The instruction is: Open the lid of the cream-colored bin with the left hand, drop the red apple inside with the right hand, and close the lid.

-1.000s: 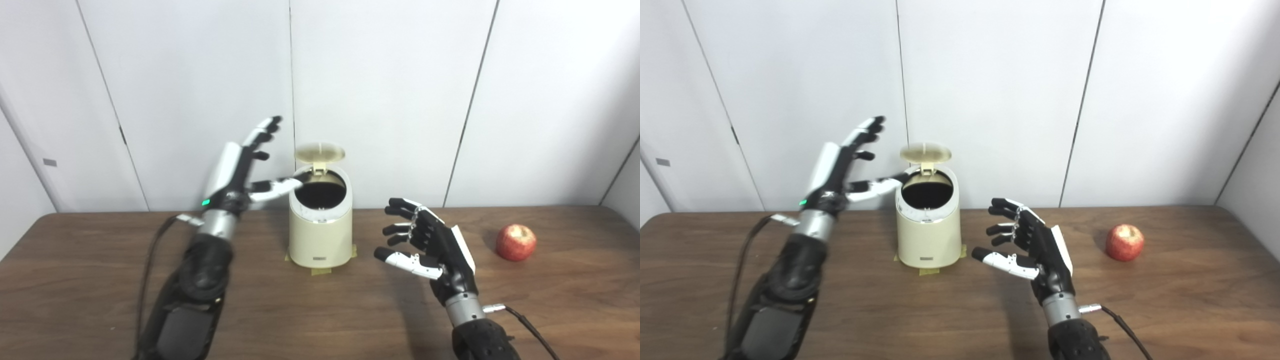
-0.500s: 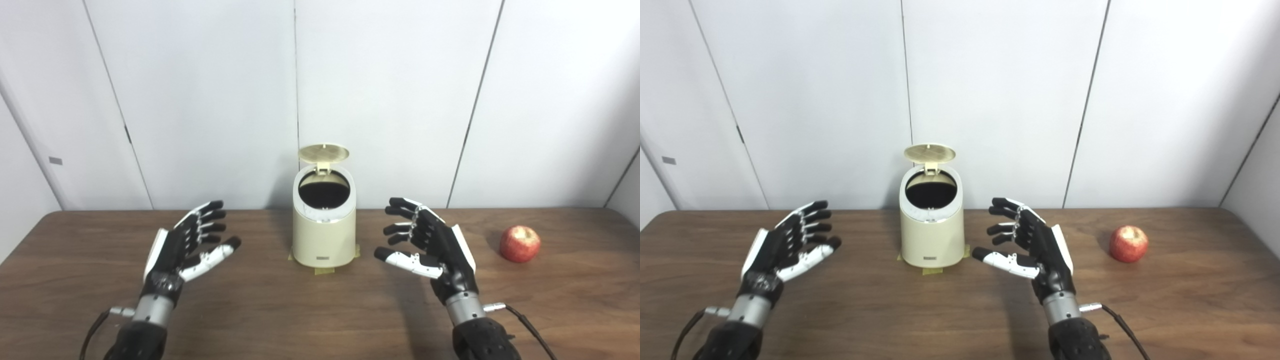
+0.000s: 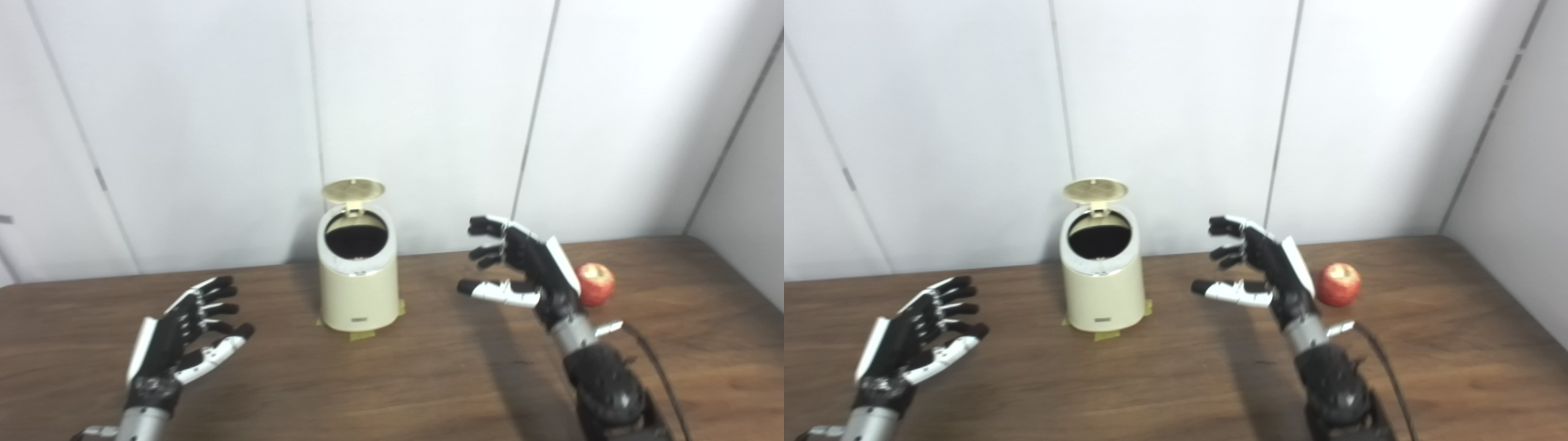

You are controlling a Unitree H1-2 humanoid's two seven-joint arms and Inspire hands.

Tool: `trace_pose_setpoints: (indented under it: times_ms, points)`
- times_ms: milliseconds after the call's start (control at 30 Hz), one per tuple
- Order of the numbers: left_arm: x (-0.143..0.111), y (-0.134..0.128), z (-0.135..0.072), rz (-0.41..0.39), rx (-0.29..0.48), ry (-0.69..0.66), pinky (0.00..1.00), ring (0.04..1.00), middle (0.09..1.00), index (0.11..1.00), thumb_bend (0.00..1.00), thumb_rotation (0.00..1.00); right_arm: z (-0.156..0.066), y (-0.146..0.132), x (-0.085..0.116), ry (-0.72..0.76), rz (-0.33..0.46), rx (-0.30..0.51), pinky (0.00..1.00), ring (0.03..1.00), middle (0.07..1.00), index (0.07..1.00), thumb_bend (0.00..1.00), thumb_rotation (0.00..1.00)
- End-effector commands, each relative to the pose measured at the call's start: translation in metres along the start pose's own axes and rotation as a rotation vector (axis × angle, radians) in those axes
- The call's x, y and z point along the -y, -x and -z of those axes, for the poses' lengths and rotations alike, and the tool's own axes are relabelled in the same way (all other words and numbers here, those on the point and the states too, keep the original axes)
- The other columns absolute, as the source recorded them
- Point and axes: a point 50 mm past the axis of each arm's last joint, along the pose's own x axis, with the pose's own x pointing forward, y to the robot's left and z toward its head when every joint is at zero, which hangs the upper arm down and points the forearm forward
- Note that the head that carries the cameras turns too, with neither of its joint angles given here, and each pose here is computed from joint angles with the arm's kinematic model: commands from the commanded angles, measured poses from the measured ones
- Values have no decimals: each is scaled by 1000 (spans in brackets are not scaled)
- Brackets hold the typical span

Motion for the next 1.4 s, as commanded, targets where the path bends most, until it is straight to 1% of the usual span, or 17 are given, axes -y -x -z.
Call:
trace_pose_setpoints:
  times_ms: [0, 100, 167, 200, 300, 367, 467, 533, 633, 700, 767, 833, 933, 1133, 1233, 1300, 1367]
  points:
    - [-12, -16, -14, -9, 81, 0, 581, 700, 773, 805, 618, 84, -34, -20, 27, 85, 69, 103, 552, 655, 751, 744, 811, 191]
    - [-15, -16, -13, -7, 78, -3, 598, 705, 776, 809, 601, 42, -41, -27, 57, 177, 136, 102, 577, 678, 750, 740, 809, 163]
    - [-18, -18, -11, -6, 79, -3, 606, 708, 776, 810, 600, 53, -41, -31, 76, 234, 177, 88, 591, 686, 744, 738, 812, 148]
    - [-19, -18, -10, -6, 80, -2, 604, 709, 774, 809, 603, 60, -42, -32, 81, 252, 186, 84, 593, 691, 744, 743, 806, 143]
    - [-20, -19, -9, -17, 71, -27, 588, 709, 769, 821, 583, 70, -41, -37, 112, 371, 197, 63, 603, 718, 762, 769, 824, 168]
    - [-22, -19, -8, -21, 69, -32, 585, 710, 767, 830, 580, 72, -40, -40, 130, 425, 193, 18, 619, 734, 777, 784, 820, 179]
    - [-22, -19, -9, -25, 60, -33, 588, 714, 769, 841, 592, 105, -34, -42, 145, 441, 188, -41, 660, 760, 797, 806, 816, 180]
    - [-22, -19, -11, -26, 51, -18, 587, 718, 773, 844, 593, 108, -27, -42, 151, 426, 189, -78, 658, 768, 807, 812, 800, 153]
    - [-21, -18, -13, -23, 45, -4, 593, 725, 783, 857, 569, 68, -16, -42, 157, 395, 189, -125, 675, 790, 830, 826, 790, 126]
    - [-21, -18, -14, -19, 42, -8, 593, 725, 786, 858, 562, 62, -6, -40, 160, 390, 174, -166, 681, 797, 844, 850, 781, 118]
    - [-21, -18, -15, -15, 40, -6, 595, 729, 791, 859, 561, 62, 4, -38, 162, 391, 145, -212, 699, 812, 841, 850, 797, 139]
    - [-21, -17, -17, -13, 40, 2, 604, 735, 797, 863, 562, 51, 14, -36, 163, 371, 115, -271, 793, 876, 882, 874, 795, 166]
    - [-20, -16, -20, -12, 40, -8, 604, 732, 798, 863, 540, 8, 26, -33, 164, 383, 75, -325, 856, 921, 911, 895, 812, 217]
    - [-21, -16, -19, -10, 36, -26, 592, 725, 789, 849, 548, 0, 44, -28, 163, 371, -1, -394, 887, 933, 935, 927, 842, 230]
    - [-21, -16, -20, -7, 39, -32, 595, 725, 790, 852, 556, 4, 55, -27, 161, 368, -7, -439, 889, 938, 937, 937, 837, 190]
    - [-21, -15, -20, -7, 39, -28, 592, 722, 788, 846, 565, 17, 61, -27, 160, 375, -7, -462, 872, 923, 921, 930, 861, 190]
    - [-21, -15, -21, -5, 37, -24, 592, 717, 786, 845, 578, 25, 67, -27, 158, 385, -18, -482, 887, 918, 914, 930, 872, 205]
